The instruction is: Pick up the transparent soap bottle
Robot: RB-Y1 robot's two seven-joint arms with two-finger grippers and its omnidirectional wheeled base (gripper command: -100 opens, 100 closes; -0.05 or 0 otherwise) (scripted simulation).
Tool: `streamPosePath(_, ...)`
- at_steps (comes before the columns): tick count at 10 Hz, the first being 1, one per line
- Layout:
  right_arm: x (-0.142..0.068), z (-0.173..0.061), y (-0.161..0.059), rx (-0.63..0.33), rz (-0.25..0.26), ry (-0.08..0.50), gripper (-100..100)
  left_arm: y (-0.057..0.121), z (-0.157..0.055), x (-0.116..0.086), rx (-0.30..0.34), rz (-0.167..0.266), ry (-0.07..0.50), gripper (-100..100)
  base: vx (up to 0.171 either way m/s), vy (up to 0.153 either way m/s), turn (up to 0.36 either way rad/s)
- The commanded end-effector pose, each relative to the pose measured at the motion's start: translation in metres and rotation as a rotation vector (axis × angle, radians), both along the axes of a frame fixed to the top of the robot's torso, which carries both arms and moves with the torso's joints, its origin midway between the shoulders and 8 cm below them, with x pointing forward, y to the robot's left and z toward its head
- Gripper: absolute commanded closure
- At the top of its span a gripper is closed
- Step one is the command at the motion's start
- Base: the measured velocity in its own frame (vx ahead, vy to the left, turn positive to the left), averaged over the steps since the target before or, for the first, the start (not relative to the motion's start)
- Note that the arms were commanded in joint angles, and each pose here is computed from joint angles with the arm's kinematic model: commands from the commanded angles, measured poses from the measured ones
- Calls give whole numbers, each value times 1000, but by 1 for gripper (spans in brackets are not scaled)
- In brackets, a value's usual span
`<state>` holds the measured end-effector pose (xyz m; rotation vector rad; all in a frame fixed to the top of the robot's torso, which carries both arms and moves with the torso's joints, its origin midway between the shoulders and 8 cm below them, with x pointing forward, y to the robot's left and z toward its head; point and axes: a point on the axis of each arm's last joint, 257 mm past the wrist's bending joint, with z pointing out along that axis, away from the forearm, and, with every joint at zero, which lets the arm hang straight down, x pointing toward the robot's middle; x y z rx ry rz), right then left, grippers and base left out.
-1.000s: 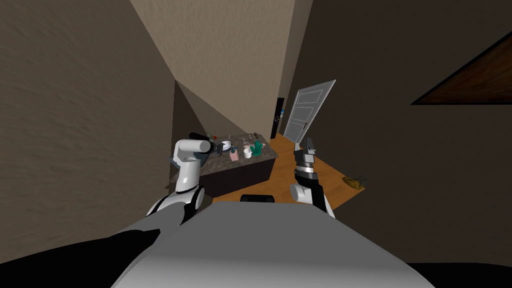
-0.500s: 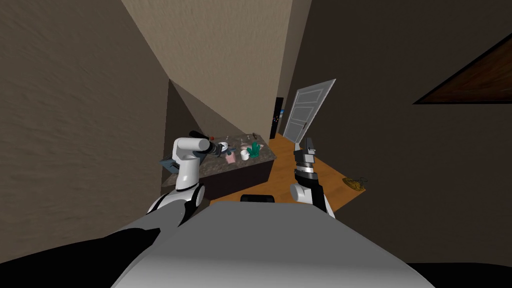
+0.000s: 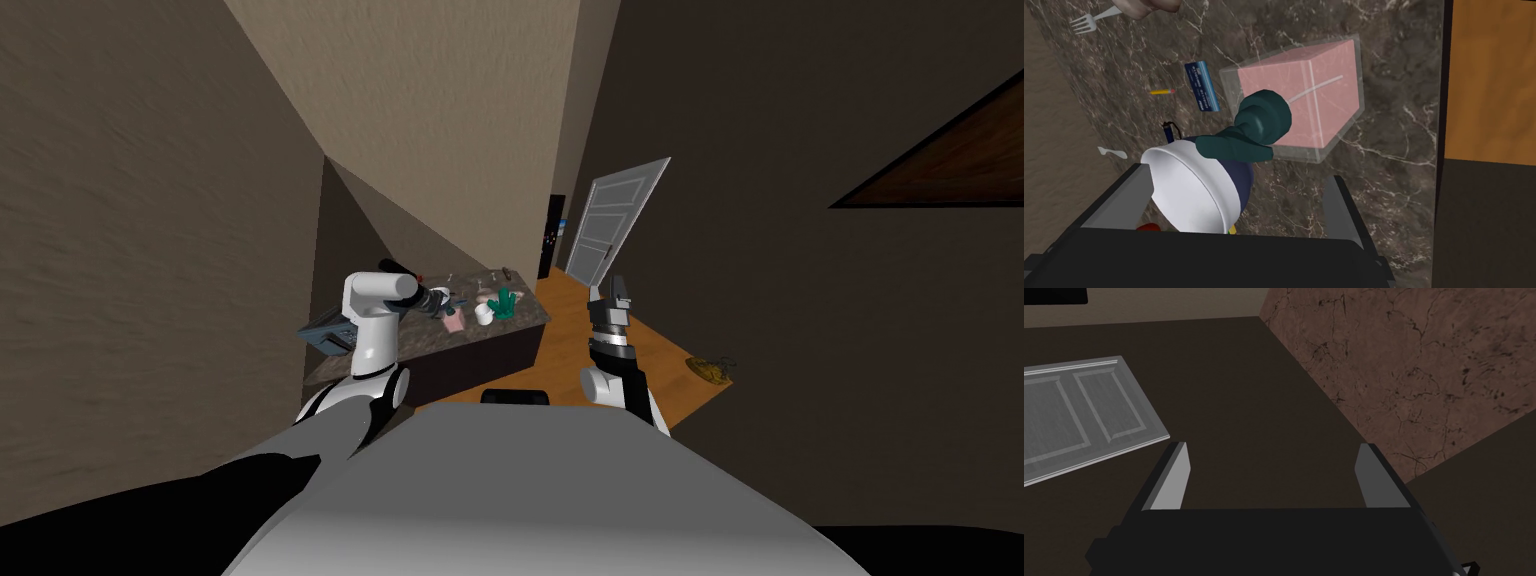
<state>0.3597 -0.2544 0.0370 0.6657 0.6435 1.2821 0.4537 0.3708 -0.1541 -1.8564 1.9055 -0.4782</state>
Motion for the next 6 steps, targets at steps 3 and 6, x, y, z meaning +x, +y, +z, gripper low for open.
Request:
streamPosePath(3, 0, 0, 0, 0, 0, 0, 0, 1, -4, -15, 6, 0, 70, -100, 74, -30, -16)
streamPosePath(6, 0, 0, 0, 0, 0, 0, 0, 3, -13, -8, 5, 2, 62, -100, 15, -3, -6)
